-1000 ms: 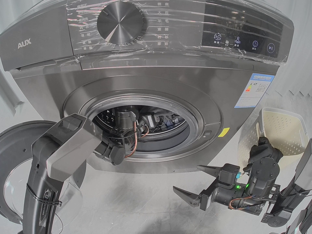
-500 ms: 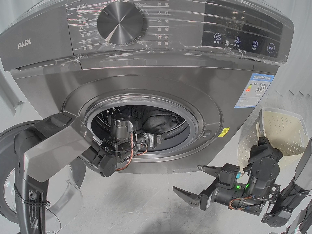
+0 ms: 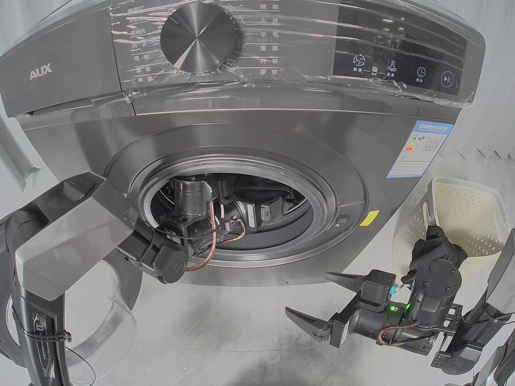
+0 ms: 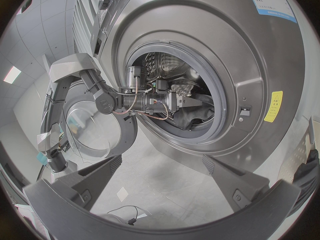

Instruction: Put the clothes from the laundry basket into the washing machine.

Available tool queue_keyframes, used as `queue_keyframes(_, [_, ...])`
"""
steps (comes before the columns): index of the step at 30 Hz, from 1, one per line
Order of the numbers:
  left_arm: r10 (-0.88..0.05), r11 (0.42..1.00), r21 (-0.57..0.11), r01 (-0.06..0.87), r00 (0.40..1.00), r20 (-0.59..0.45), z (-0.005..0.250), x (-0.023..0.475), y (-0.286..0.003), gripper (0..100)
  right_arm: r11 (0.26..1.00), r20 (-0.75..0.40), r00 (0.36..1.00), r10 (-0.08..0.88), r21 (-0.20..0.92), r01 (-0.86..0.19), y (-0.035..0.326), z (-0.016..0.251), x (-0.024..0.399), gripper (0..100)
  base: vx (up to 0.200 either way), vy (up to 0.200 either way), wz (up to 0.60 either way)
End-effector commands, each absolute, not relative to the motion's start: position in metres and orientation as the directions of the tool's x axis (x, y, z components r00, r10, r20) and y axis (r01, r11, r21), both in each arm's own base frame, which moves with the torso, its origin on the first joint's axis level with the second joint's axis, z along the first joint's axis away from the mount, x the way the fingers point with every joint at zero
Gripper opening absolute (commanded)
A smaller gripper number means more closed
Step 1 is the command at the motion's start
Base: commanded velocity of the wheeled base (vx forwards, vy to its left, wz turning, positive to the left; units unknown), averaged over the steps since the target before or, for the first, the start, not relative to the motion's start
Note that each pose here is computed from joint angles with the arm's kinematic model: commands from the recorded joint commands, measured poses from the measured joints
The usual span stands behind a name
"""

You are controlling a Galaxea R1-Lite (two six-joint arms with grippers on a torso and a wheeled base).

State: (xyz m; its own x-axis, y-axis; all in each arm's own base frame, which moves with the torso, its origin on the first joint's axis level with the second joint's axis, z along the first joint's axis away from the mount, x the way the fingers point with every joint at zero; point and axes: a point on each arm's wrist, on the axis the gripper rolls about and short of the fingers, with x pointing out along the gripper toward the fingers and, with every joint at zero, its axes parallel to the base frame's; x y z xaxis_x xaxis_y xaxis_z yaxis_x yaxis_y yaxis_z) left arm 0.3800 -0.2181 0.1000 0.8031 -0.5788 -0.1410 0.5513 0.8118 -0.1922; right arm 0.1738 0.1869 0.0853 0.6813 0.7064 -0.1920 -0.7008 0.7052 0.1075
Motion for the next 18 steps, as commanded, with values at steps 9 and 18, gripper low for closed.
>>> queue_keyframes(9, [-0.507, 0.861, -0.150, 0.485, 0.841, -0.189, 0.043, 0.420, -0.228, 100, 0.705, -0.189, 0.682, 0.707, 0.107, -0.701, 0.188, 0.086, 0.174, 100, 0.000, 0.000, 0.00])
queue_keyframes(18, [-0.412, 0.907, -0.136, 0.399, 0.907, -0.086, 0.053, 0.453, -0.224, 0, 0.705, -0.185, 0.682, 0.707, 0.109, -0.701, 0.188, 0.086, 0.175, 100, 0.000, 0.000, 0.00])
